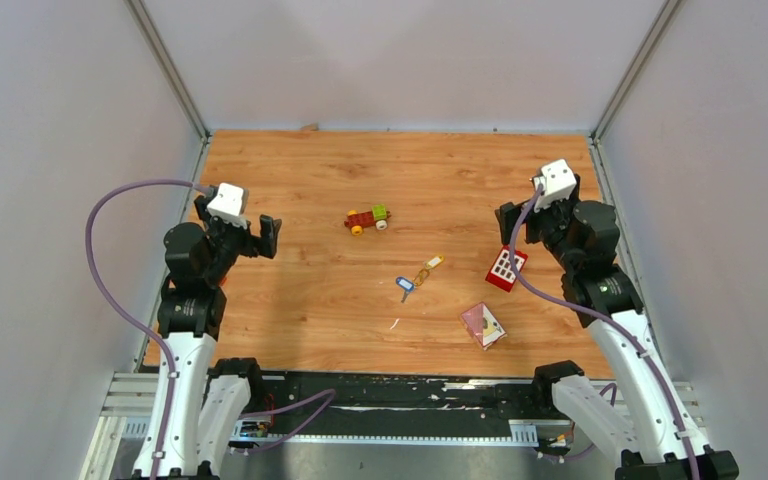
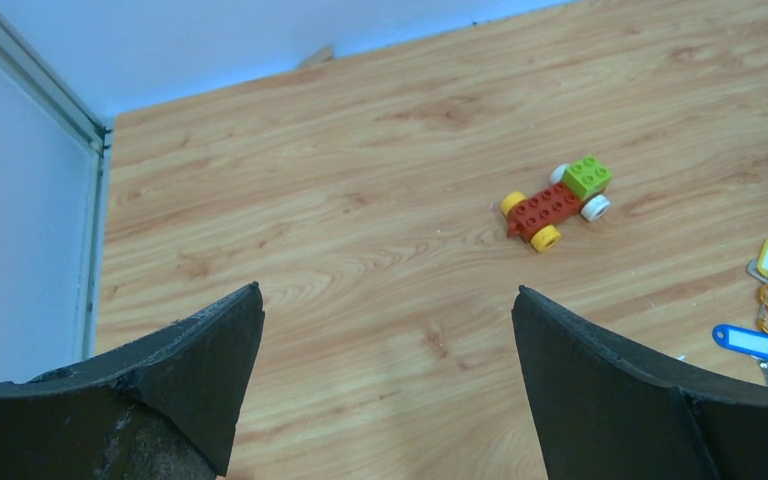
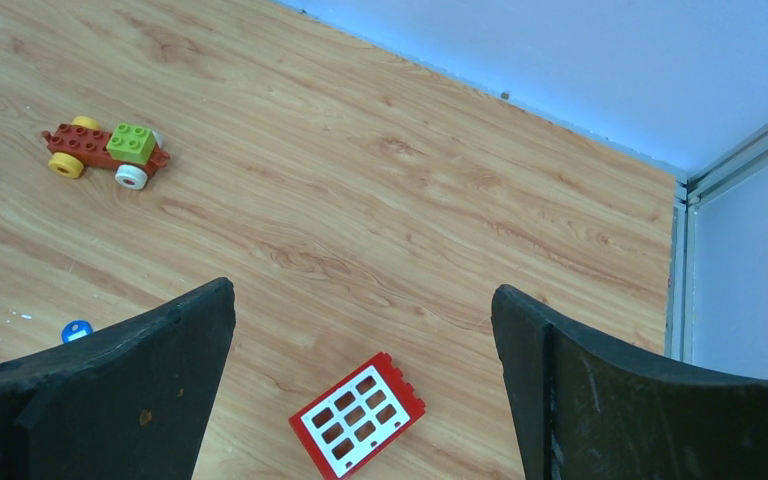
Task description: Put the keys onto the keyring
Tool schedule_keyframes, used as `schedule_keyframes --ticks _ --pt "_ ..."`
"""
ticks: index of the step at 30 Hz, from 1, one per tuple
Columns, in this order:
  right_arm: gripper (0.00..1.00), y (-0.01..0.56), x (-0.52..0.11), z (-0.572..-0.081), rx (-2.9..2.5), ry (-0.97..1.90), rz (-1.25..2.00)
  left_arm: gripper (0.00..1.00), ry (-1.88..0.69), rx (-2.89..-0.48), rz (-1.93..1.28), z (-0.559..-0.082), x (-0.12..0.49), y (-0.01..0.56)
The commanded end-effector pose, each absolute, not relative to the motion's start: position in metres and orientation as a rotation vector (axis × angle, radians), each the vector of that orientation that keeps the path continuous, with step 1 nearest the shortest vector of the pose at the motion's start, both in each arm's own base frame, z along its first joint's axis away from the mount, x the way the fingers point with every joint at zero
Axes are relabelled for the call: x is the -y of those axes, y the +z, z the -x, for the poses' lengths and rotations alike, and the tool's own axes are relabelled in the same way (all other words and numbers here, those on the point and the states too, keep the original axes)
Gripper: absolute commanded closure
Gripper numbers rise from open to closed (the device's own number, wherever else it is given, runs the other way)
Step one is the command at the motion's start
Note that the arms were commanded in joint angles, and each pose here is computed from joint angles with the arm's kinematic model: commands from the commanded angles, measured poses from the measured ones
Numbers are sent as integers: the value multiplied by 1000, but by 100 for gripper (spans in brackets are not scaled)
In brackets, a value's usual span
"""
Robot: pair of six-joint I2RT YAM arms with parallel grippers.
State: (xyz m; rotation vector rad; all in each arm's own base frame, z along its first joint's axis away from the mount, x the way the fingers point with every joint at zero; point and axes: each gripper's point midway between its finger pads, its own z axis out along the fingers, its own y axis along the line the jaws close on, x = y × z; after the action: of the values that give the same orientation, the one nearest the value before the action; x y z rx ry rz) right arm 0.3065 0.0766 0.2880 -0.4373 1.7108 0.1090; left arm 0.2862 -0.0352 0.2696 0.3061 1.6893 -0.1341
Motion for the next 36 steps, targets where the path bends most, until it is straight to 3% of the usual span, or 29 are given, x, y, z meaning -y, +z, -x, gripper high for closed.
schedule_keyframes --ticks 1,36 --pt "0 300 -74 -309 -1657 91 419 0 -114 -1678 -319 -286 33 277" --pt "0 301 -74 -306 -1645 90 424 0 -172 -1681 -365 -283 44 270"
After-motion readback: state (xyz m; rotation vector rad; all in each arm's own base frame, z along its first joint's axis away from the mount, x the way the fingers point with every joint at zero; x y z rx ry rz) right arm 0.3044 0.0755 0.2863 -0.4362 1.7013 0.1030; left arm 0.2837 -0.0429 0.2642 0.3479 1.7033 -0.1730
